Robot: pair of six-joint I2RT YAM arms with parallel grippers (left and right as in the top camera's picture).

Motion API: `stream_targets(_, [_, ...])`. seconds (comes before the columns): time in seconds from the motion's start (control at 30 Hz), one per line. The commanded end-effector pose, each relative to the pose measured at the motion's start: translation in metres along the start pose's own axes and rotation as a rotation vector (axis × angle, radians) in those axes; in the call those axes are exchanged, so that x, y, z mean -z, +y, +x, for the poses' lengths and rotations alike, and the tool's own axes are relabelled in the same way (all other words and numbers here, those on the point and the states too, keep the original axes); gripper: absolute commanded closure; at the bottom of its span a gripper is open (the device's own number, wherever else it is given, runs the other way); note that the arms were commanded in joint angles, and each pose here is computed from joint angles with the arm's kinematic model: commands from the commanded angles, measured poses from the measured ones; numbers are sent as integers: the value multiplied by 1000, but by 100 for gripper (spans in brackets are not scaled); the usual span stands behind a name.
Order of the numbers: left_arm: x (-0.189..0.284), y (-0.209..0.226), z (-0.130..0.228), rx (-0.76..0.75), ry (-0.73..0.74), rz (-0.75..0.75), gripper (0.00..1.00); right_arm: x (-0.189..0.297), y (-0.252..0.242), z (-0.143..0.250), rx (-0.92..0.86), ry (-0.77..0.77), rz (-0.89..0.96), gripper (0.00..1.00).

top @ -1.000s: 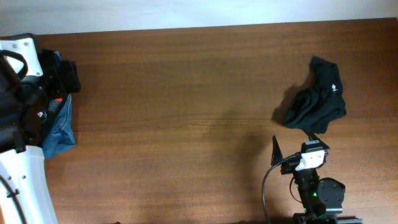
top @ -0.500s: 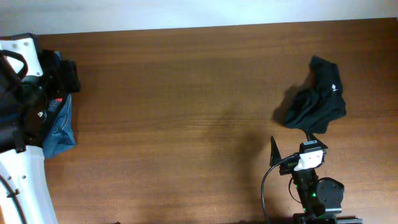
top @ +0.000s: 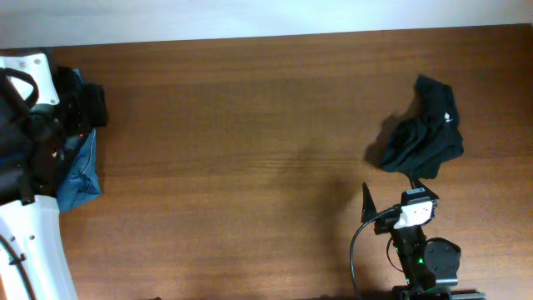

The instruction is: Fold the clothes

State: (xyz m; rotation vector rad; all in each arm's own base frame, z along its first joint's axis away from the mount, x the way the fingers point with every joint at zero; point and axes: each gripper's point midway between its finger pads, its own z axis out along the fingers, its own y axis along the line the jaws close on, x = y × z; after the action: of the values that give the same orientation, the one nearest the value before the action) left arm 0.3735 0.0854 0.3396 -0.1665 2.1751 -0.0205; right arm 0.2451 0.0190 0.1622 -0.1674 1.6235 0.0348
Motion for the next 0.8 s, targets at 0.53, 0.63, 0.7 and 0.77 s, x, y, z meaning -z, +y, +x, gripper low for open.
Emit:
stream_targets(0.53, [9, -100, 171, -206, -389, 309, 1, 0, -3, 2, 7, 1, 18, 1])
stream_targets(0.63, [8, -104, 198, -221, -430, 331, 1, 0, -3, 2, 7, 1, 18, 1])
stream_targets(0.7, [7, -103, 207, -224, -449, 331, 1, 0, -3, 2, 7, 1, 18, 1])
stream_targets(0.77, [7, -102, 217, -226, -472, 326, 1, 0, -3, 2, 7, 1, 18, 1])
